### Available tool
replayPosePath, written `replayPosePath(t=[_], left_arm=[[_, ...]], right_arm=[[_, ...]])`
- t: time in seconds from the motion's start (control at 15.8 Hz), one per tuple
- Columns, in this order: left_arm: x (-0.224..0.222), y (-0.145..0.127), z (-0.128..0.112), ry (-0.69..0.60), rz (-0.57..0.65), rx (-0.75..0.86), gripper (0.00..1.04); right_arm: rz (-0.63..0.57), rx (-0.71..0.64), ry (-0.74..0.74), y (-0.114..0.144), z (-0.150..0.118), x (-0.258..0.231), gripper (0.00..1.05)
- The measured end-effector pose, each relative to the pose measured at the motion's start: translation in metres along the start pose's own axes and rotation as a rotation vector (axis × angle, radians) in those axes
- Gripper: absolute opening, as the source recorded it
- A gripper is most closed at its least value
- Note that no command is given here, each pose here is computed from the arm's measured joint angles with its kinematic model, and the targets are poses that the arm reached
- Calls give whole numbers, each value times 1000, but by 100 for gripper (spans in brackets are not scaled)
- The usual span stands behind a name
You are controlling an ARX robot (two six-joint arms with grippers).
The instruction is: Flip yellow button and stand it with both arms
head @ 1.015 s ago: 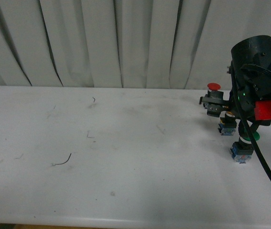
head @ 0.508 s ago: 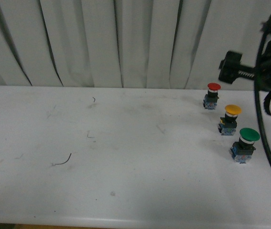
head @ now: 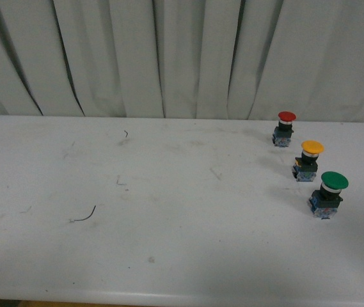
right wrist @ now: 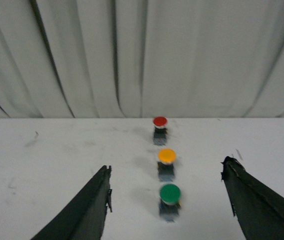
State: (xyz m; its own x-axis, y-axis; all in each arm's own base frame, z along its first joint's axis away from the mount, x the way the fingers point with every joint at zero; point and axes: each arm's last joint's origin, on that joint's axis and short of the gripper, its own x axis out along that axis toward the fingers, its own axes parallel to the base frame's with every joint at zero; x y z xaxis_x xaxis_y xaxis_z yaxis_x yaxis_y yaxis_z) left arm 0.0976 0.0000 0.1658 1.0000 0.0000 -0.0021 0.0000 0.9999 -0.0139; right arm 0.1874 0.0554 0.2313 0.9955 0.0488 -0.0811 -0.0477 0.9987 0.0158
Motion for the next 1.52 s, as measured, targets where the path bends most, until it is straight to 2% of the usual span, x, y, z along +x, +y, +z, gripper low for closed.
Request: replayPosePath(t=[0.06,0.19,0.38,0.44,0.89,0.95,1.08,1.52], left_arm=[[0,0,0,0,0,0,98],[0,0,0,0,0,0,98],[0,0,0,0,0,0,98],[0,0,0,0,0,0,98],[0,0,0,0,0,0,98],[0,0,0,1,1,0,98],[0,0,0,0,0,0,98],[0,0,0,0,0,0,98]], right_arm=[[-38,-19,-2,0,-3,-25,58],[-40,-22,-38,-2,-4,-59,38],[-55,-6,-83,-18,-20,-75,8],[-60,-9,-75,-24,-28,-75,2],[-44,-12,-82,-49,-55,-88,2],[-80,-10,-76,-53,-57,-88,2],[-47,-12,-85,-52,-58,-88,2],[-50,-11,-87,-52,-71,-87,2]])
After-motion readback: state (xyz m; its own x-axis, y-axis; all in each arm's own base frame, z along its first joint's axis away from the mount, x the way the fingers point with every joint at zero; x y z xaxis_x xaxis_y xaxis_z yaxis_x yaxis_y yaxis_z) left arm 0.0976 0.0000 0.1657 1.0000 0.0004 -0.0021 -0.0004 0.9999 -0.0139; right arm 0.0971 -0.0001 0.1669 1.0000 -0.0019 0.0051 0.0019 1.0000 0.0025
